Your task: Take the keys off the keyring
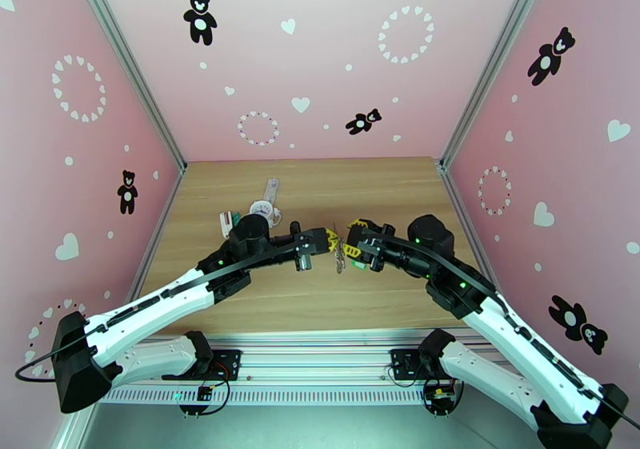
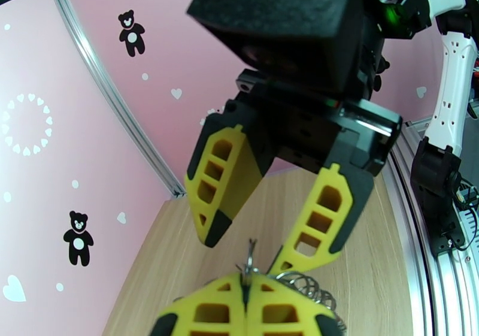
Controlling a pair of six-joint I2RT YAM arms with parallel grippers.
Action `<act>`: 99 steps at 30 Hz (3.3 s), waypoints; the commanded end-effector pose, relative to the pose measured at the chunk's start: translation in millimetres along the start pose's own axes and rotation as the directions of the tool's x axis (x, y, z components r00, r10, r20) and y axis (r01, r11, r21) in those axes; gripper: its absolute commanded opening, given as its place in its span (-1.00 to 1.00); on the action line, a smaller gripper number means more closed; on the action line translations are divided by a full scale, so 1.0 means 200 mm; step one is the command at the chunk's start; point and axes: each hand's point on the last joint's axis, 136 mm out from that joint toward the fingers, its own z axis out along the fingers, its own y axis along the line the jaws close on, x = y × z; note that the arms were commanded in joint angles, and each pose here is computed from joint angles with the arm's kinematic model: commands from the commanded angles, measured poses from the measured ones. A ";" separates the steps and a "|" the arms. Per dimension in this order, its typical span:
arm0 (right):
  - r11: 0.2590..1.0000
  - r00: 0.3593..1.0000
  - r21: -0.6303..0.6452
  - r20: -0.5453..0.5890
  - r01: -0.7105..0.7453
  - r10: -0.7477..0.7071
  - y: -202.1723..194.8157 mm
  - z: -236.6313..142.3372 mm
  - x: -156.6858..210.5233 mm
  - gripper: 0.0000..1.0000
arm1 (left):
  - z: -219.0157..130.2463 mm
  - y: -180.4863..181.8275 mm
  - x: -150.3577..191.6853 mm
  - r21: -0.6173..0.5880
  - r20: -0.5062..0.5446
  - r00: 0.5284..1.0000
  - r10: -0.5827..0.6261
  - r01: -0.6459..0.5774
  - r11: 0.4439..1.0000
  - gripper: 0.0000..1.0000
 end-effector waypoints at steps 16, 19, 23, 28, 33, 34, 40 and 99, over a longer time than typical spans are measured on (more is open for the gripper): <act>0.996 1.000 -0.089 -0.028 -0.006 0.004 0.06 0.00 -0.02 0.01 | 0.00 0.05 -0.01 -0.026 -0.035 0.999 0.011 -0.012 1.000 -0.94; 0.989 0.999 -0.144 -0.010 -0.044 0.043 0.09 -0.04 -0.06 0.06 | -0.01 0.04 -0.01 -0.023 -0.026 0.999 0.028 -0.029 0.999 -0.96; 0.964 0.986 -0.209 -0.015 -0.166 0.167 0.09 -0.09 -0.07 0.15 | -0.02 0.07 0.02 -0.040 -0.012 1.000 0.024 -0.024 0.999 -0.99; 0.905 0.951 -0.303 -0.013 -0.299 0.310 0.09 -0.11 -0.10 0.21 | -0.03 0.06 0.00 -0.021 0.020 1.000 0.018 -0.018 1.000 -1.00; 0.855 0.902 -0.316 -0.006 -0.412 0.432 0.04 -0.07 -0.12 0.39 | -0.05 0.06 0.01 -0.002 0.021 1.000 0.020 -0.020 1.000 -1.00; 0.841 0.892 -0.330 -0.005 -0.429 0.453 0.04 -0.06 -0.12 0.39 | -0.05 0.06 0.02 0.000 0.019 1.000 0.018 -0.018 1.000 -1.00; 0.761 0.831 -0.400 -0.006 -0.511 0.556 0.01 0.02 -0.11 0.34 | -0.06 0.06 0.04 0.021 0.010 1.000 0.013 -0.014 1.000 -1.00; 0.513 0.676 -0.537 -0.155 -0.670 0.721 0.10 -0.01 -0.22 0.23 | -0.07 0.06 0.04 0.064 -0.003 1.000 0.004 -0.004 0.998 -0.99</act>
